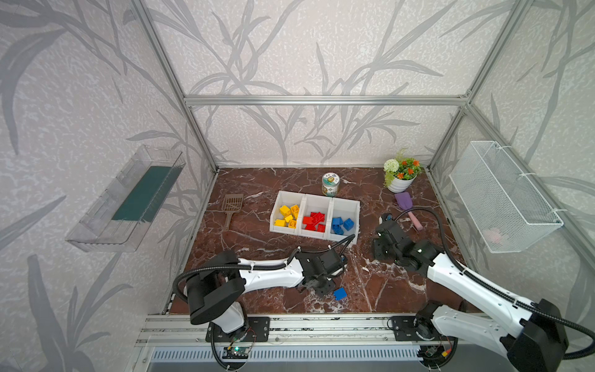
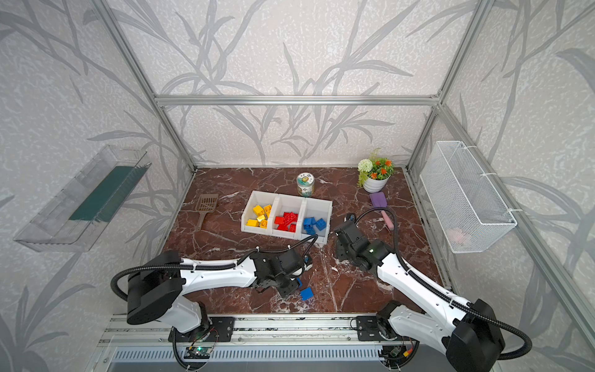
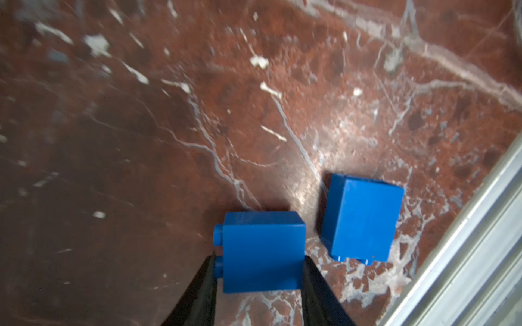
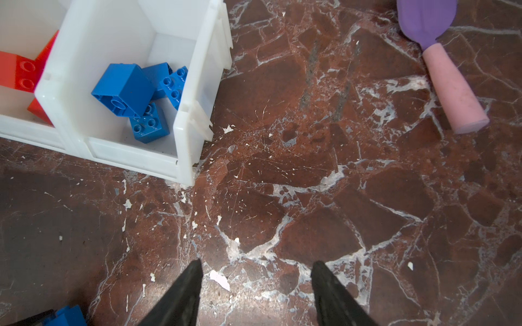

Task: Sort the legos into containers by color
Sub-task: Pick up the lego from the middle-left of the table, then place the lego in the container.

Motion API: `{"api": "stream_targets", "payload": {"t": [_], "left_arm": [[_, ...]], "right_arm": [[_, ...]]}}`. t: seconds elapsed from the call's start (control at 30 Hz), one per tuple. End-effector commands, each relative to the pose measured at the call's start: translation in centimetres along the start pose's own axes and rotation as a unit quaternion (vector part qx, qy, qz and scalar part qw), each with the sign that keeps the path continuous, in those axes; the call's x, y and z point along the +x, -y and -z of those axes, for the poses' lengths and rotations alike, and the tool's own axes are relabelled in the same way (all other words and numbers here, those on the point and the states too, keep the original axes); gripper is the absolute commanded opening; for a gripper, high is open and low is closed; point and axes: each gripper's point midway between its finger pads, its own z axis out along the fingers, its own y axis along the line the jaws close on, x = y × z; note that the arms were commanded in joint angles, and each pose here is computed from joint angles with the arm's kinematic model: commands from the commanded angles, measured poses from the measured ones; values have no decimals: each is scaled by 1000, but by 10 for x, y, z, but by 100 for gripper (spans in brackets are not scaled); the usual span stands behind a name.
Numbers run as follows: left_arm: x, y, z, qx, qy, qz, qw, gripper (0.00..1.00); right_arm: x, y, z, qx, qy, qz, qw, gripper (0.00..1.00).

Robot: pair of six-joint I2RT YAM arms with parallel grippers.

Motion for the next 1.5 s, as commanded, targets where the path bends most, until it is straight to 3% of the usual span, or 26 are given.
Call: {"api": "stream_targets", "payload": {"t": [0.0, 0.27, 0.53, 0.67, 0.8, 1.03, 1.23, 1.47], "left_arm": [[-43, -28, 23, -49, 48, -5, 998, 38], [-151, -94, 48, -69, 141, 51, 986, 38], [-206, -129, 15, -76, 168, 64, 981, 40], [-217, -141, 8, -89, 167, 78, 979, 57], [-224, -150, 11, -92, 181, 96, 974, 67], [-222, -151, 21, -85, 190, 118, 971, 69], [-212, -159, 42, -78, 213, 150, 962, 69], [-204, -168, 60, -85, 229, 167, 955, 69]], "right_arm": [[0, 10, 3, 15, 5, -4, 1000, 62], [-2, 9, 7, 9, 10, -6, 1000, 61], [0, 7, 8, -3, 7, -5, 1000, 60], [2, 9, 10, -1, 2, -1, 1000, 64], [4, 12, 12, 1, 3, 2, 1000, 69], [12, 6, 11, -23, -10, 12, 1000, 71], [40, -17, 3, -82, -64, 21, 994, 71], [70, -54, 6, -102, -94, 76, 987, 71]]}}
